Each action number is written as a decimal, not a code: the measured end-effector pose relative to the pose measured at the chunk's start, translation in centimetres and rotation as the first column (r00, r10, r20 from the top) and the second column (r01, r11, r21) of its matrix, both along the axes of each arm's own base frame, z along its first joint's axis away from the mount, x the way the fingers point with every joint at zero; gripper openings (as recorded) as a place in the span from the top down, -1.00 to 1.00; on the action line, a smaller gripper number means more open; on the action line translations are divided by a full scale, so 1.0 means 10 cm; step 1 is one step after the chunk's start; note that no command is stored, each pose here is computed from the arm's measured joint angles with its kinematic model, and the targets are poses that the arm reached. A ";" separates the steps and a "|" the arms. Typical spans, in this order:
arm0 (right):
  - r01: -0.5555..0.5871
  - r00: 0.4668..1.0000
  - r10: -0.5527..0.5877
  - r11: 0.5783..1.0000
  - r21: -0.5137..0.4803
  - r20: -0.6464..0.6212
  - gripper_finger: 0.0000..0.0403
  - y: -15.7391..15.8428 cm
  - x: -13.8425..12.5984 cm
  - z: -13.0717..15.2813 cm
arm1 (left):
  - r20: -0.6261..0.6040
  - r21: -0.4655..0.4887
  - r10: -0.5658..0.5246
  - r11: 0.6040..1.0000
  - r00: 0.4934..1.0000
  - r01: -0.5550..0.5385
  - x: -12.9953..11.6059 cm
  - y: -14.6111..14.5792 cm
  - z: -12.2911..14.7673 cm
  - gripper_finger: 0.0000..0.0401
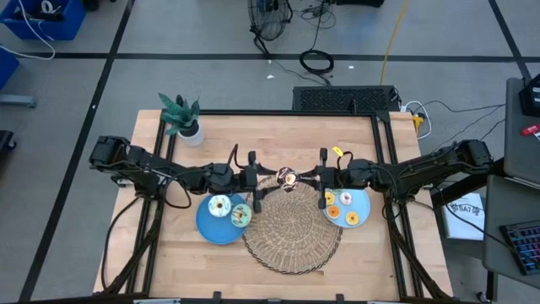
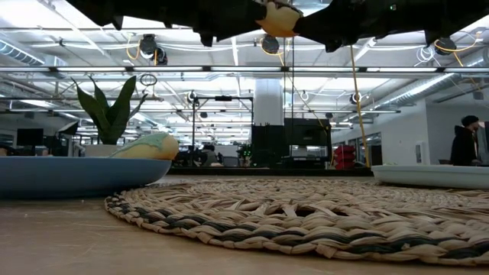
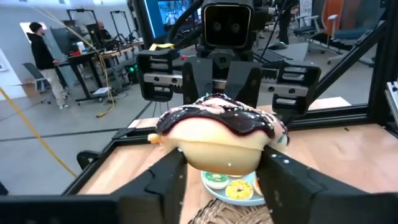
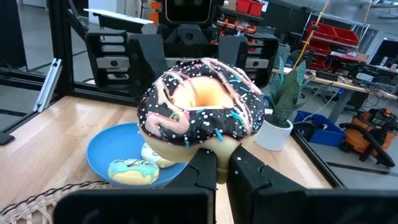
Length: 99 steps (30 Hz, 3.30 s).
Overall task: Pick & Place donuts
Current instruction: Put the large black donut on the blue plate
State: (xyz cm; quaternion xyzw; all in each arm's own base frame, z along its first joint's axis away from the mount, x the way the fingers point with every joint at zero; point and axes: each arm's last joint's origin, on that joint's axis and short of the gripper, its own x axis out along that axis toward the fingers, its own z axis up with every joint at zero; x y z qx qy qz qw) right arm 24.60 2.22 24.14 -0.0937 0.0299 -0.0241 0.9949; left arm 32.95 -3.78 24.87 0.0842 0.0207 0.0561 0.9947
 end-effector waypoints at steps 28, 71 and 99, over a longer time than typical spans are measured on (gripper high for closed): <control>-0.013 1.000 0.013 1.000 0.021 -0.018 -0.02 0.02 -0.05 0.02 | 0.028 0.034 -0.055 0.998 0.998 0.054 -0.03 -0.01 0.08 0.94; -0.004 0.998 0.010 0.997 0.081 -0.066 -0.18 -0.05 -0.69 0.34 | -0.440 -0.579 -0.021 0.770 0.898 -0.266 -1.82 -1.47 -0.86 0.96; -0.007 0.999 0.011 0.997 0.082 -0.052 -0.18 -0.04 -0.69 0.35 | -0.590 -0.529 0.098 0.704 0.802 -0.475 -1.72 -1.30 -1.12 0.30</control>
